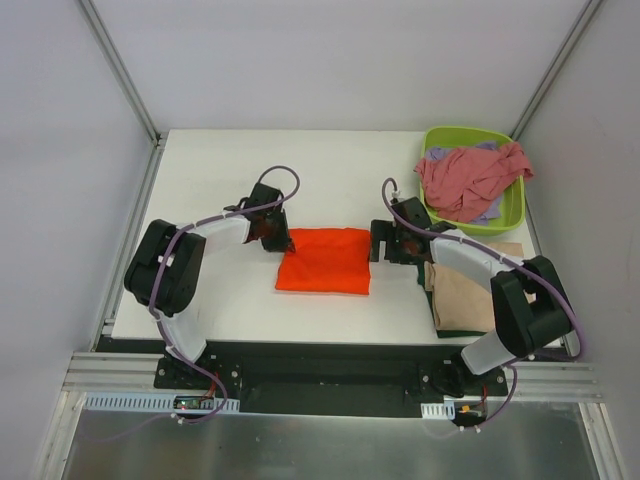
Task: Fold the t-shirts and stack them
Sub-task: Smooth out wrinkles on the folded tshirt
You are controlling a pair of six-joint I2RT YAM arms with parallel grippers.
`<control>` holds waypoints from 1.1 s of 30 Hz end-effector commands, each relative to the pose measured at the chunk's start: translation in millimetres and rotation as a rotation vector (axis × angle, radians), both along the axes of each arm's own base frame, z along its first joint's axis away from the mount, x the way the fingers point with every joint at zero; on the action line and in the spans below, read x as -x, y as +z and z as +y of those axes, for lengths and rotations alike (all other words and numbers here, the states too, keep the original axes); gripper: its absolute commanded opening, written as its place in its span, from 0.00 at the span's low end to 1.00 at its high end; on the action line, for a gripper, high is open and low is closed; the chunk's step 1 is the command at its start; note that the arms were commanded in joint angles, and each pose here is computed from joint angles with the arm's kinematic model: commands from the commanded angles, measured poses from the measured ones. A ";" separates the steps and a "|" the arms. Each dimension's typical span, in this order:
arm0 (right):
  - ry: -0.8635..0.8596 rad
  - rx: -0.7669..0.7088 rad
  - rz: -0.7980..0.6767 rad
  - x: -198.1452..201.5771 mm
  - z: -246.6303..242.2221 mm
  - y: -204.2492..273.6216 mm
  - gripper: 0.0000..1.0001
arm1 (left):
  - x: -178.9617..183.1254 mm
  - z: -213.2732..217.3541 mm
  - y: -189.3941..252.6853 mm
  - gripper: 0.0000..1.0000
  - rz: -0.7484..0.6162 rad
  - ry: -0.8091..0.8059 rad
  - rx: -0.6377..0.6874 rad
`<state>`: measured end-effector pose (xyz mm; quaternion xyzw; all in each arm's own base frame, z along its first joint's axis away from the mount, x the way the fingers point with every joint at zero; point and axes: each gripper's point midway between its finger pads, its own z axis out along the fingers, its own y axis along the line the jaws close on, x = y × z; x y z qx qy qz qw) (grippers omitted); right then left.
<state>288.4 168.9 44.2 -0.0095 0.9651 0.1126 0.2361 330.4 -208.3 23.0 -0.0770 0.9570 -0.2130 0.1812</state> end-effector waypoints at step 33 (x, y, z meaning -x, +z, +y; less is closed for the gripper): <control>0.075 -0.055 -0.068 -87.9 55.9 24.6 0.78 | -43.1 14.1 24.8 0.24 -0.112 -0.025 -0.158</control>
